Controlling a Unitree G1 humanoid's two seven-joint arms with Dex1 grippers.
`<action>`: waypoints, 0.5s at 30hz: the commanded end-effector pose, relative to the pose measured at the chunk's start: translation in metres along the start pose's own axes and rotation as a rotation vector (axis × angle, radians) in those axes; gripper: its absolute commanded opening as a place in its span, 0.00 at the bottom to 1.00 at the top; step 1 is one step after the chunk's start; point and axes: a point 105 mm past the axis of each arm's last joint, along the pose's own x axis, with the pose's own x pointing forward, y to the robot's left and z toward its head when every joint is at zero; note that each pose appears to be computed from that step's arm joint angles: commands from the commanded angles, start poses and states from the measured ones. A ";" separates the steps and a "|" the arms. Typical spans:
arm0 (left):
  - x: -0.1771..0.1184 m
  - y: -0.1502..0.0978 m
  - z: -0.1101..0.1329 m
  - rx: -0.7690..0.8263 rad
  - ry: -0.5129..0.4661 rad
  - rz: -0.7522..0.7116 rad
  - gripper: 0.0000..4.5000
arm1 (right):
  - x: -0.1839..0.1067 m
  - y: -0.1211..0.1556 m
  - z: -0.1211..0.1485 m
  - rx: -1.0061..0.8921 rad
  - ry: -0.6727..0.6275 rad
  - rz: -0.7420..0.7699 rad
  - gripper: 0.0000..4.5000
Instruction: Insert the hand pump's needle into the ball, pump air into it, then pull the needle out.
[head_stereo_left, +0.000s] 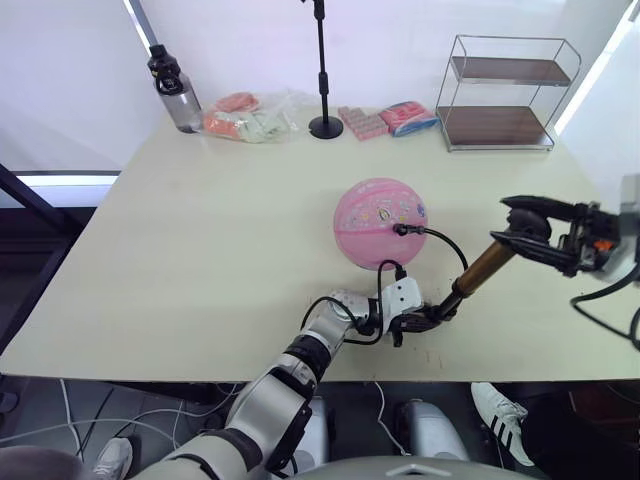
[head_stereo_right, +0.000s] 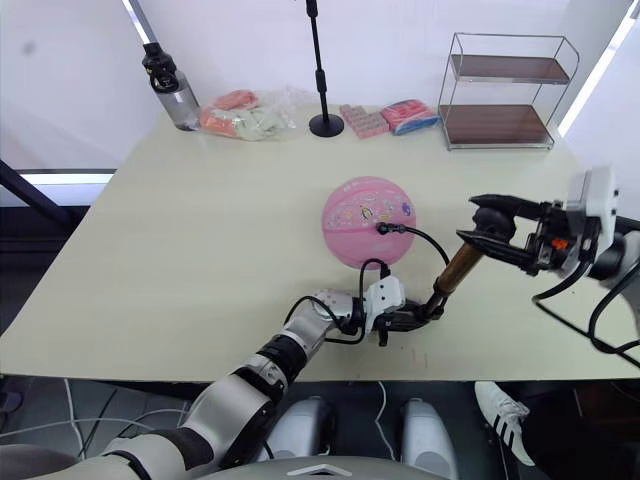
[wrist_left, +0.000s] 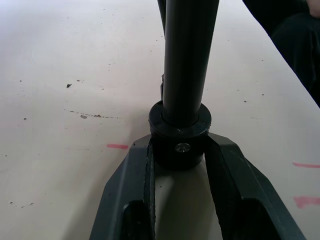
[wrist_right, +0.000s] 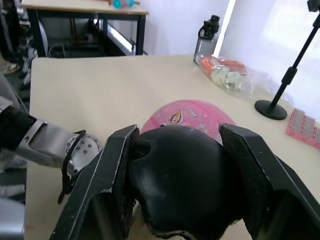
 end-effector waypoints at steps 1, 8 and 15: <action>-0.009 -0.017 -0.044 -0.119 0.133 -0.026 0.22 | 0.003 0.015 -0.049 0.091 0.125 0.045 0.48; -0.008 -0.016 -0.044 -0.124 0.131 -0.023 0.22 | 0.005 0.032 -0.103 0.140 0.176 0.005 0.48; -0.008 -0.016 -0.044 -0.120 0.131 -0.022 0.22 | 0.005 0.039 -0.115 0.109 0.178 -0.012 0.48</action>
